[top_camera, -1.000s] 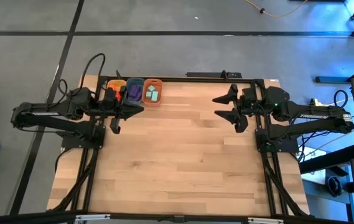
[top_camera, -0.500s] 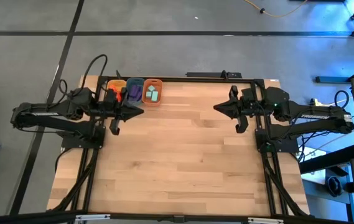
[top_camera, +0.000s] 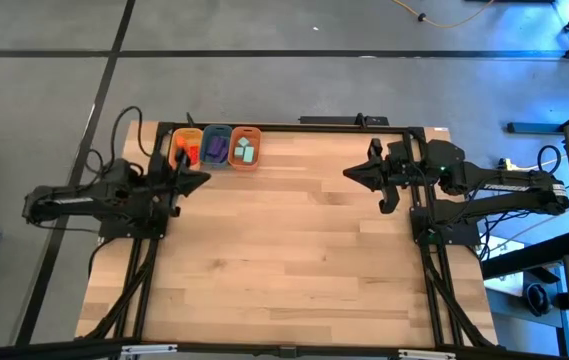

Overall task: Sort & place blocks by color
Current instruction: Return to Home Position

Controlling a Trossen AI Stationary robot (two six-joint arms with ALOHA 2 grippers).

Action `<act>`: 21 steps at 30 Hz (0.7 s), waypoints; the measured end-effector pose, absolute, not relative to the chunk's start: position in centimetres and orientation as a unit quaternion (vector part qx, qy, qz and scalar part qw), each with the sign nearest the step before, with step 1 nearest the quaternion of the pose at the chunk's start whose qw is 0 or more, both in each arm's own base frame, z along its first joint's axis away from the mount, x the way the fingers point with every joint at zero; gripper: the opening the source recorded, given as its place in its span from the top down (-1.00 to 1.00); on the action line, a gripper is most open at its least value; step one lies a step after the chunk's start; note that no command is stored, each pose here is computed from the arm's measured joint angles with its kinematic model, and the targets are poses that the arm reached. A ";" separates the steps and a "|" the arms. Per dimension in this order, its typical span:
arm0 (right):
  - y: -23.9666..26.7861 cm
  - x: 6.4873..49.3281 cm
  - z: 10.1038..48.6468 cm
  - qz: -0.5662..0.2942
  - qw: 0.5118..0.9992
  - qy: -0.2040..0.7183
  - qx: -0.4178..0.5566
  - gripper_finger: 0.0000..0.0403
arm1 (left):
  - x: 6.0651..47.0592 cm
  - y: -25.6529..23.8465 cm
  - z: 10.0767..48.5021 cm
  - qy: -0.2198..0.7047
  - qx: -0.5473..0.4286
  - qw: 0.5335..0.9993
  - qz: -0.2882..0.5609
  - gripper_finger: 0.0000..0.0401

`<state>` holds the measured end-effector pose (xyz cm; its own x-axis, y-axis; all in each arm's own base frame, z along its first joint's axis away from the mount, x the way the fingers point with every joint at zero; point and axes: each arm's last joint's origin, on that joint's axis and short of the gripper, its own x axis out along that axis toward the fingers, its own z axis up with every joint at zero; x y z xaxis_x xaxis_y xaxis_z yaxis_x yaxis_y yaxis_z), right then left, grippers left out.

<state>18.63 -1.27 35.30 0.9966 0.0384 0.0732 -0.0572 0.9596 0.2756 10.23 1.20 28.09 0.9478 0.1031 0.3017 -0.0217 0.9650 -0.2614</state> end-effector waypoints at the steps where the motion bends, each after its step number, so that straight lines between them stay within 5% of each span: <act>1: -1.3 18.6 35.3 0.024 0.989 -0.032 0.142 1.00 | 10.1 1.2 27.3 -0.165 -0.131 0.977 0.034 1.00; 21: -1.3 18.7 34.7 0.020 0.976 -0.003 0.217 1.00 | 9.6 0.3 19.8 -0.165 -0.172 0.971 -0.005 1.00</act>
<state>18.67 -1.27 34.73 0.9991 0.0385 0.0154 -0.0414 0.9047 0.4241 9.65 0.29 19.78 0.9453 0.0474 0.3229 0.0662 0.9410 -0.3319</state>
